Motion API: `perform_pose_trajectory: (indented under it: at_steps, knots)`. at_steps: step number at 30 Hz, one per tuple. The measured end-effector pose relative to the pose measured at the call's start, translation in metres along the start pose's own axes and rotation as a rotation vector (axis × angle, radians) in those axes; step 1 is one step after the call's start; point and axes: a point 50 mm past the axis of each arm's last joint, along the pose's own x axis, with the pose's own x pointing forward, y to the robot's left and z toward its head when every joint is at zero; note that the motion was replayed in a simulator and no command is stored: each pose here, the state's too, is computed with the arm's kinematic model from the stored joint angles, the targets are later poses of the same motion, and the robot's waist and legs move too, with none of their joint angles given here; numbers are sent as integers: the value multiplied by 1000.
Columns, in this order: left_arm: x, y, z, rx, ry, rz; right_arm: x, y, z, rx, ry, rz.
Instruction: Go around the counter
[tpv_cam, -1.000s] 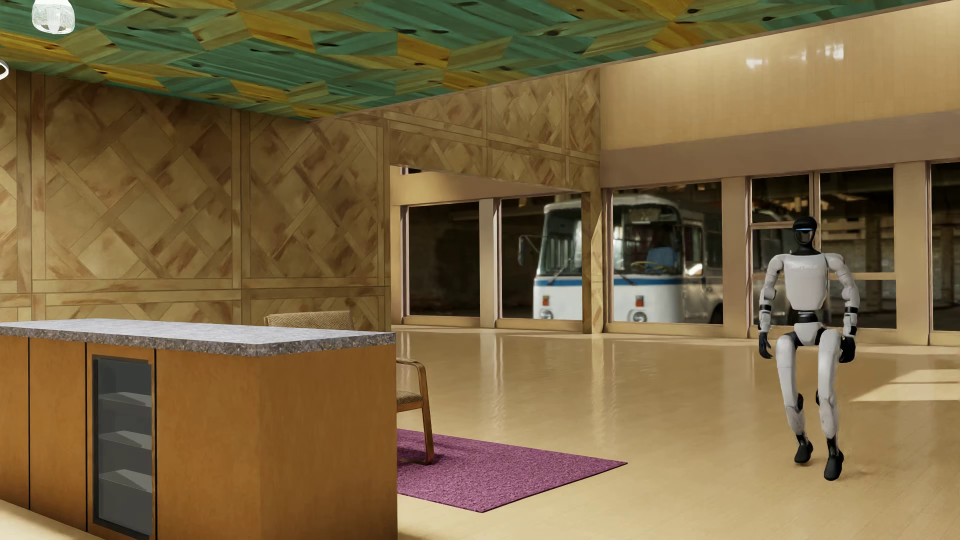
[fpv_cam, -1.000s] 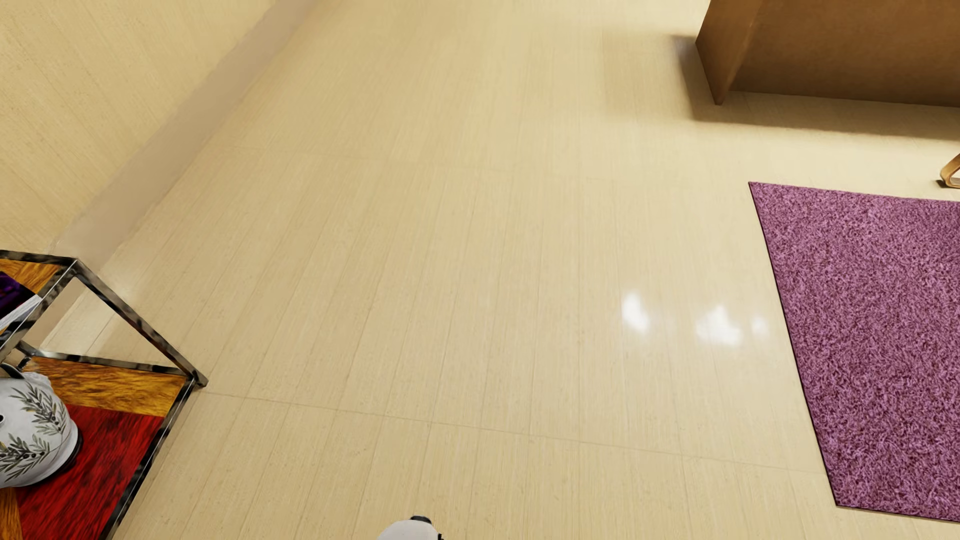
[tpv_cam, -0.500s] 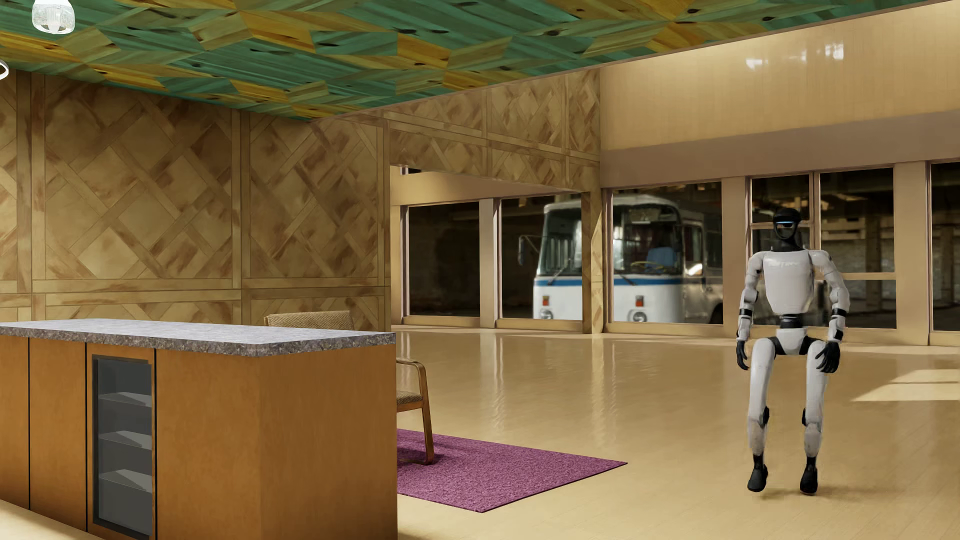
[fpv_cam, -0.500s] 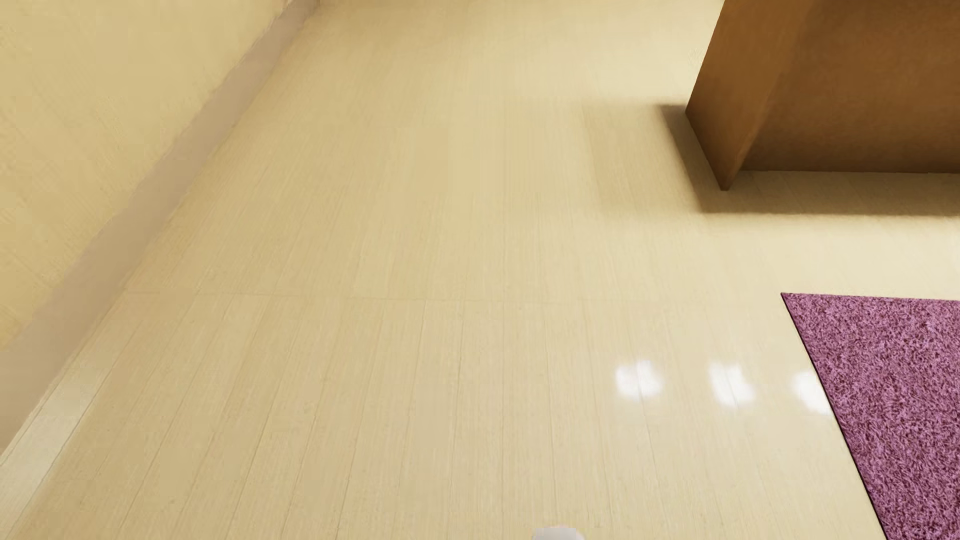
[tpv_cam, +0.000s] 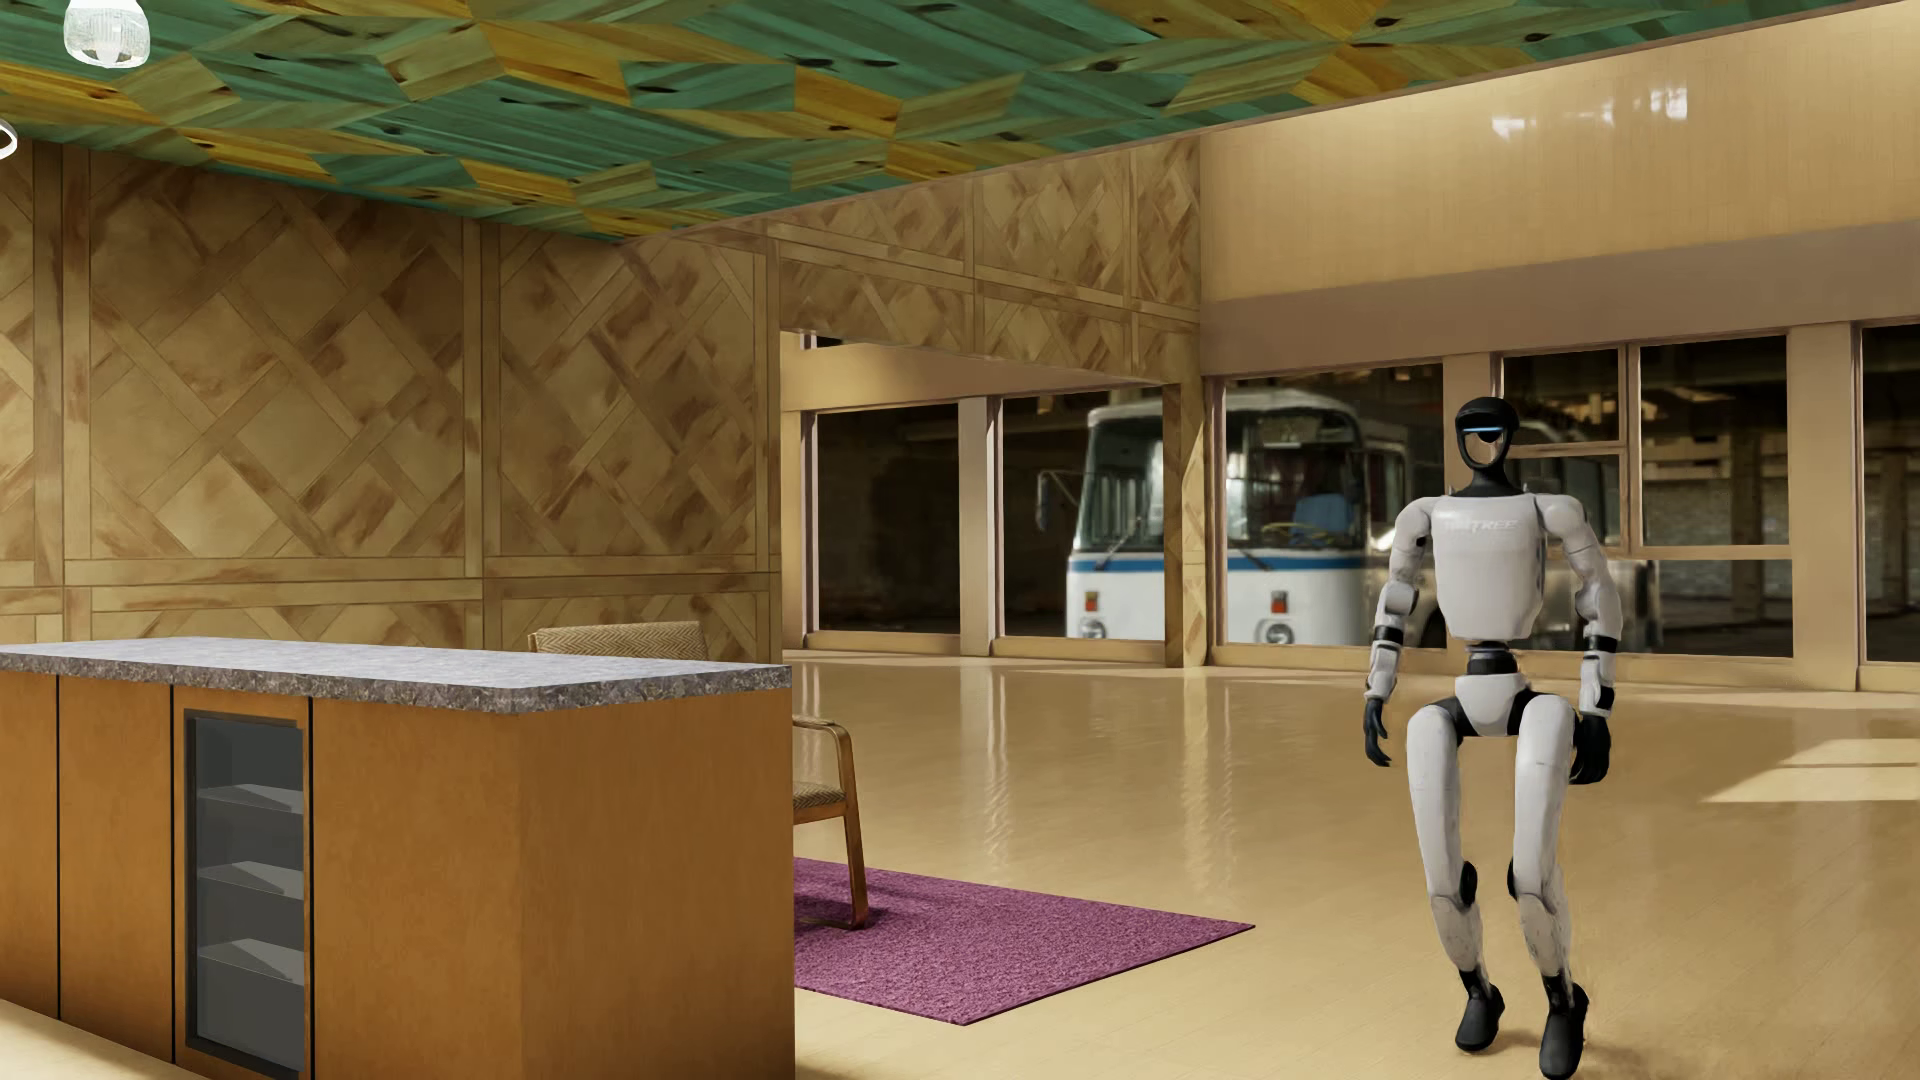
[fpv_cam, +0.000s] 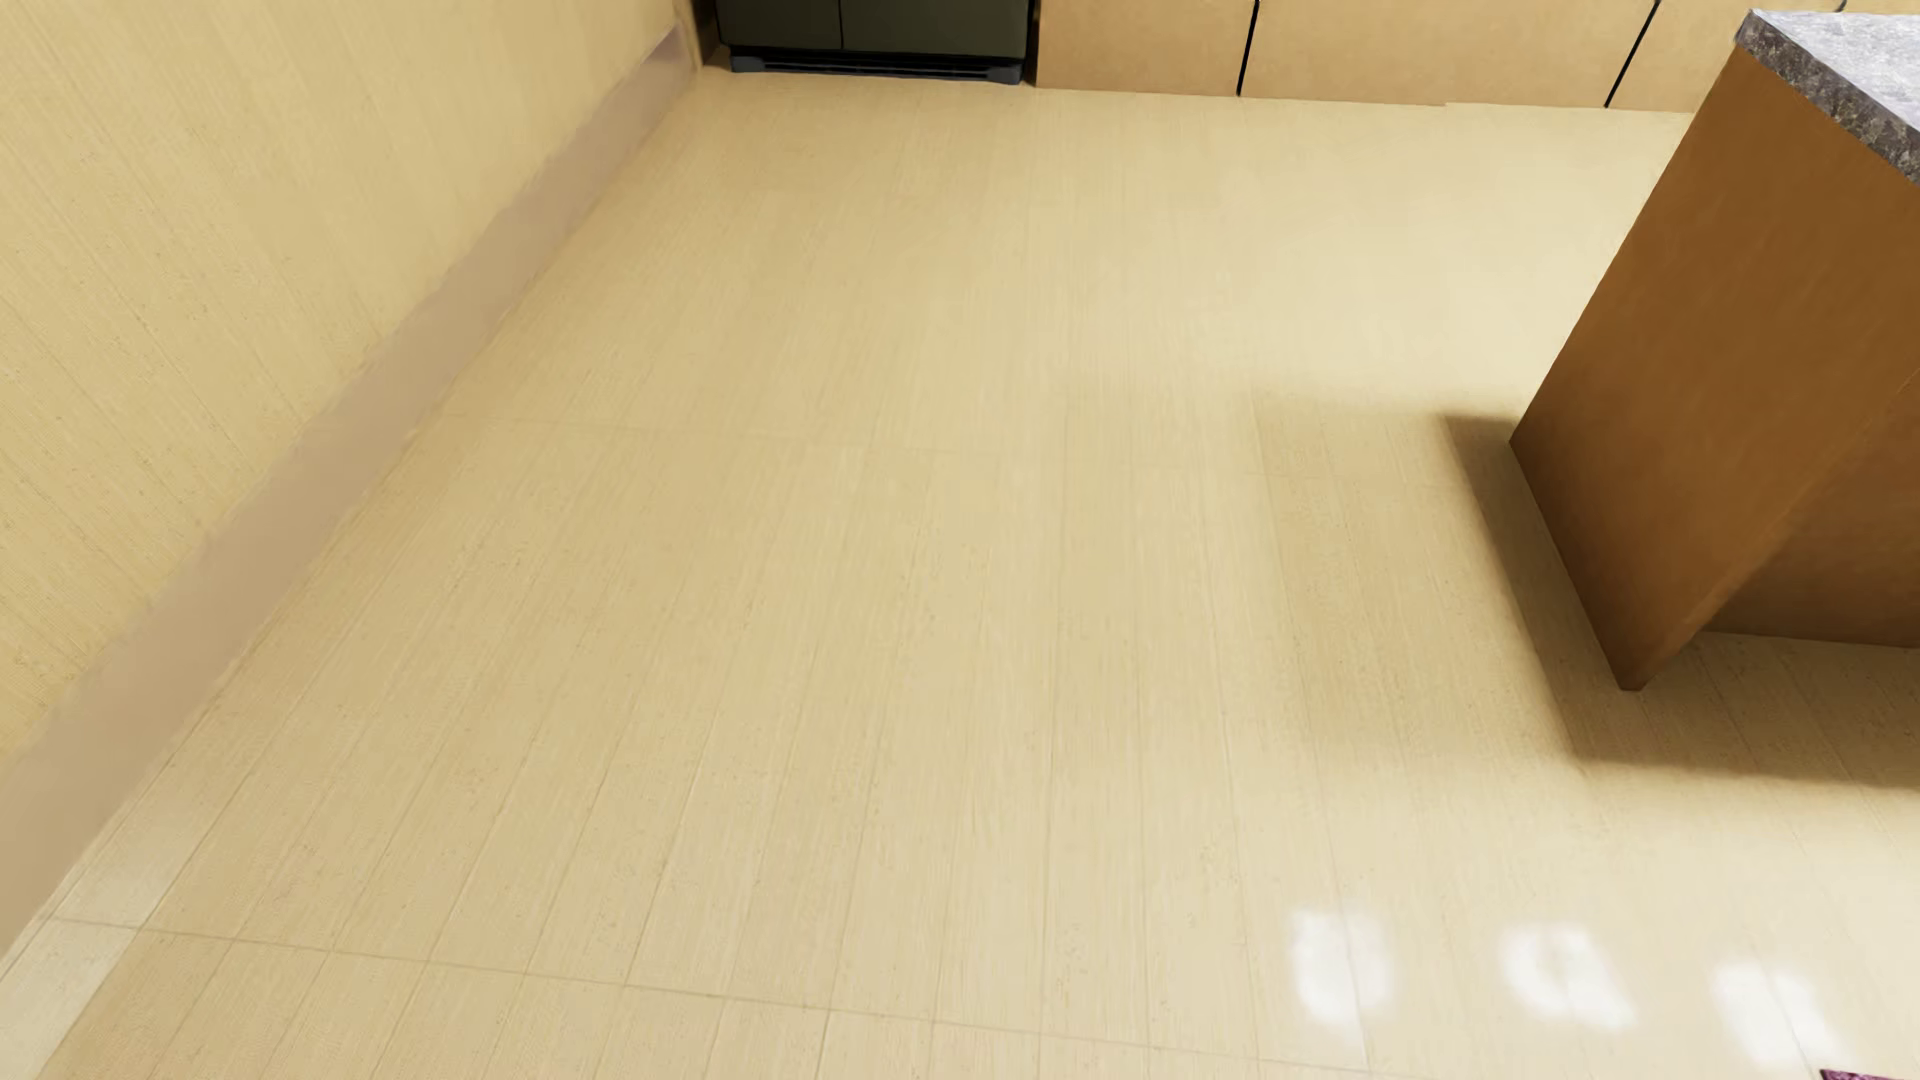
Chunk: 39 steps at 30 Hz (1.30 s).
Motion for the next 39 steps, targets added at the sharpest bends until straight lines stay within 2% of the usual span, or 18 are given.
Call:
perform_pose_trajectory:
  at_steps: [4,6,8,10,13,19,22,24,26,29,34,36,39]
  knots:
    - [-6,-13,-19,13,50,-37,6,-33,49,3,-160,-88]
    - [-10,-17,-29,21,75,-49,7,-37,45,35,-142,-109]
    - [-11,-16,-37,18,109,-47,6,-24,19,48,-49,-79]
    - [-7,2,-32,-11,107,9,2,-9,-5,18,34,-30]
    - [-1,31,4,-2,-15,79,-9,6,-36,-23,128,24]
    - [-16,96,98,-26,-370,263,-44,13,-110,-33,388,50]
    - [-14,96,91,-89,-350,276,-55,16,-129,-42,474,62]
    - [-3,75,52,-111,-190,221,-46,14,-118,-56,444,60]
    - [0,54,17,-38,-45,147,-25,14,-79,-67,292,64]
    - [-9,16,-34,-20,114,47,-4,8,-13,-26,37,31]
    - [-20,-25,-59,-66,177,-40,-4,-24,75,-46,-300,-51]
    - [-19,-19,-57,-65,169,-23,-6,-27,80,-30,-323,-66]
    - [-14,3,-52,-47,172,26,0,-7,29,8,-121,-23]
